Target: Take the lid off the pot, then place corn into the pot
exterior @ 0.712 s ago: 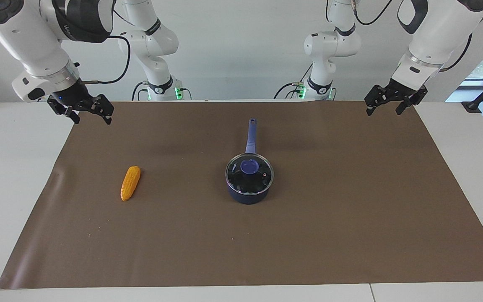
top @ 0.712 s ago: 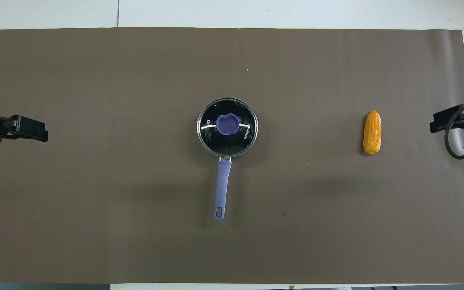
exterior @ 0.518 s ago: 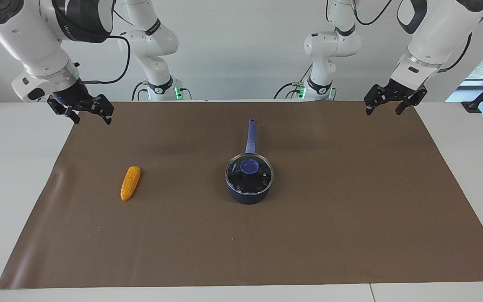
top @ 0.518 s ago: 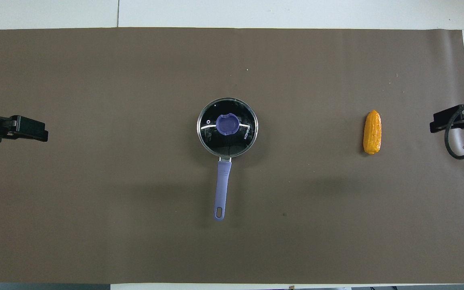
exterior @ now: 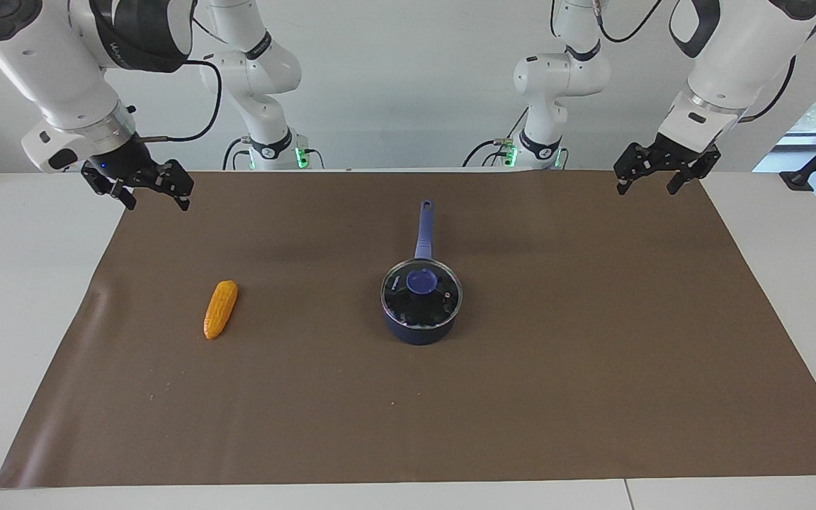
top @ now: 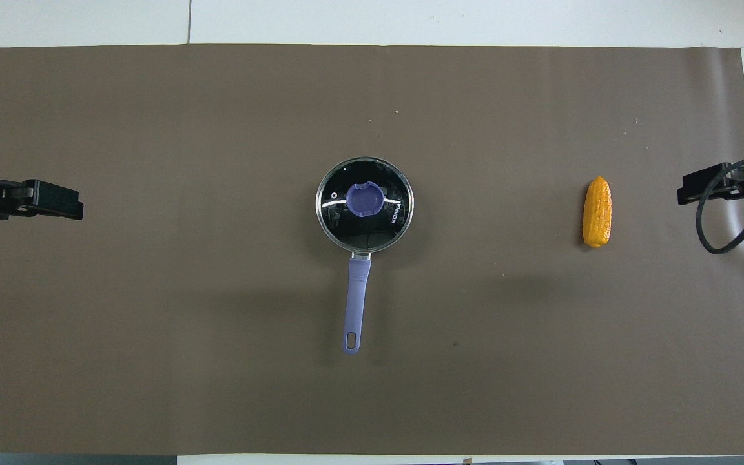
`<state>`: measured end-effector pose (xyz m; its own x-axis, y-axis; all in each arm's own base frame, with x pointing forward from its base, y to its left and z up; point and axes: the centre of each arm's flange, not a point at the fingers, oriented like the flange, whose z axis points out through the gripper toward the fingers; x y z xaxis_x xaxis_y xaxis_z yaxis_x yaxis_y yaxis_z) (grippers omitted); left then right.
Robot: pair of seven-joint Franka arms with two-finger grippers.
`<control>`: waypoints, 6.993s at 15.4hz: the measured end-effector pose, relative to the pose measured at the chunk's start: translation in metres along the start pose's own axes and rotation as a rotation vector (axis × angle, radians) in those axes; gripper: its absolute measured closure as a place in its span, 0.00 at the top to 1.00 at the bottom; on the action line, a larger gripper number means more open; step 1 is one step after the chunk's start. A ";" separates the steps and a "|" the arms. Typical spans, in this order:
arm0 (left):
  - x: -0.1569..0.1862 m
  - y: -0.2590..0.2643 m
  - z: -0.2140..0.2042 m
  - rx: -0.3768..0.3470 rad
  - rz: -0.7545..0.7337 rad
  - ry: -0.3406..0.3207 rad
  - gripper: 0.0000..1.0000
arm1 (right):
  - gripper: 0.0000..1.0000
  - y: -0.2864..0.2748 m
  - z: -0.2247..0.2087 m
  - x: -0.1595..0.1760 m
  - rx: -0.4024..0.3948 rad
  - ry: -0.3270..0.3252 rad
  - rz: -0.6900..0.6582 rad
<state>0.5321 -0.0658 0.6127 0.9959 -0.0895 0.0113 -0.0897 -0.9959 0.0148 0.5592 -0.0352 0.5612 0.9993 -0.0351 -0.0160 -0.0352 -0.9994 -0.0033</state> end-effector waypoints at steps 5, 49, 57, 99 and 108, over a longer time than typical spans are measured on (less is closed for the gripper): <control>0.026 0.118 0.036 -0.043 -0.021 -0.016 1.00 | 1.00 -0.027 0.116 0.013 -0.009 0.015 -0.026; 0.058 0.375 0.206 -0.006 0.024 -0.018 0.67 | 0.39 -0.075 0.144 0.047 -0.017 -0.121 -0.087; 0.058 0.373 0.187 -0.050 -0.001 -0.034 0.67 | 0.39 -0.078 0.143 0.047 -0.016 -0.119 -0.092; 0.039 -0.125 0.278 -0.026 0.110 -0.051 0.67 | 1.00 -0.071 -0.033 0.047 0.011 -0.091 0.040; 0.045 -0.126 0.260 -0.020 0.124 -0.032 1.00 | 1.00 -0.007 -0.024 -0.009 0.007 -0.147 -0.011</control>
<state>0.5905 0.0521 0.3512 0.9770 -0.2126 -0.0180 -0.2119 -0.9767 0.0354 0.5506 -0.0277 0.5853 0.9865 -0.0227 -0.1623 -0.0248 -0.9996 -0.0112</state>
